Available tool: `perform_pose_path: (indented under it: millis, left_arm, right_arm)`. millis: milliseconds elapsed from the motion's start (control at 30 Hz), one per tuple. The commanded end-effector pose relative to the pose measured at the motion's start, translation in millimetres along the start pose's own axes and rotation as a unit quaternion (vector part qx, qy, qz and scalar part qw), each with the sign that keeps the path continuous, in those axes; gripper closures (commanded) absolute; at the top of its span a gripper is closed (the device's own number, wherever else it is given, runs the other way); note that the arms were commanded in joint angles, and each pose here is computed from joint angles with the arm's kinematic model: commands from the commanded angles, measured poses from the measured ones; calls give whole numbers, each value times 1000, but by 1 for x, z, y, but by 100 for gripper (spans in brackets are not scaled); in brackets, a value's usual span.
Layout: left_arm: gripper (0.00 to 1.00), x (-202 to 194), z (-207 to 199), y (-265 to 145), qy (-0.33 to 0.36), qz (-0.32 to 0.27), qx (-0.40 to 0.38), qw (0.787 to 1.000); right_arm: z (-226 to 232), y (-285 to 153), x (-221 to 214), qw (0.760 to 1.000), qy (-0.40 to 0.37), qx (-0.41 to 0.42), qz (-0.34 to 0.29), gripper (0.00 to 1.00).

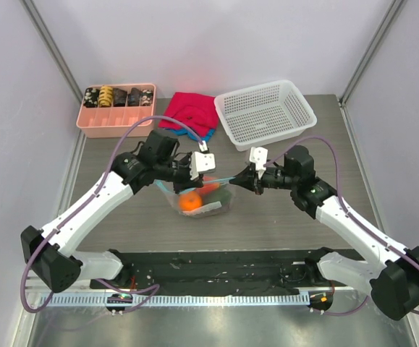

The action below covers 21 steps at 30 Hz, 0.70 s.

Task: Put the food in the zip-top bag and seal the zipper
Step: Zip the zipper food storage bag at the center of the board.

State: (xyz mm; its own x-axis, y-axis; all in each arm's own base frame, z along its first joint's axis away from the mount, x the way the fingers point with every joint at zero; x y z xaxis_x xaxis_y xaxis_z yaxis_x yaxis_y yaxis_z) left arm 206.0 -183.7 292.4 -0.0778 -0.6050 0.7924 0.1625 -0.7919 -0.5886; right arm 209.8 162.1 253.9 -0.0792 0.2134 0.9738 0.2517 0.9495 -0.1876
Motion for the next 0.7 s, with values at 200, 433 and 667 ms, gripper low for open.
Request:
perform_pose_path:
  millis: [200,433,667]
  left_arm:
    - [100,-44,-6,-51,-48,108,31,993]
    - [99,-60,-5,-60,-60,123,49,989]
    - [100,-68,-1,-72,-80,133,61,986]
  right_arm:
    - [-19,-30,1,996,-21,-83,4,99]
    - [-19,-36,-4,996,-17,-84,15,99]
    - [-20,-37,-5,996,-22,-84,19,99]
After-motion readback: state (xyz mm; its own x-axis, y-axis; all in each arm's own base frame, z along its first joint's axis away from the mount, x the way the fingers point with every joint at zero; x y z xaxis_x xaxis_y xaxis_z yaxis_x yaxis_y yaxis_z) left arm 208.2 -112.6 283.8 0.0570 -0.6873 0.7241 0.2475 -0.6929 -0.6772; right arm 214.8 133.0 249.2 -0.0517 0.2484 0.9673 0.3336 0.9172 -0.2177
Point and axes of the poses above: each gripper's point midway between its finger pads, its own y axis out along the fingers, its own z axis along the line the jaws close on, x = y × z, the point moved 10 cm from there along -y, back along the fingers, and after that the axes turned 2 degrees about y, right-handed, at the moved point
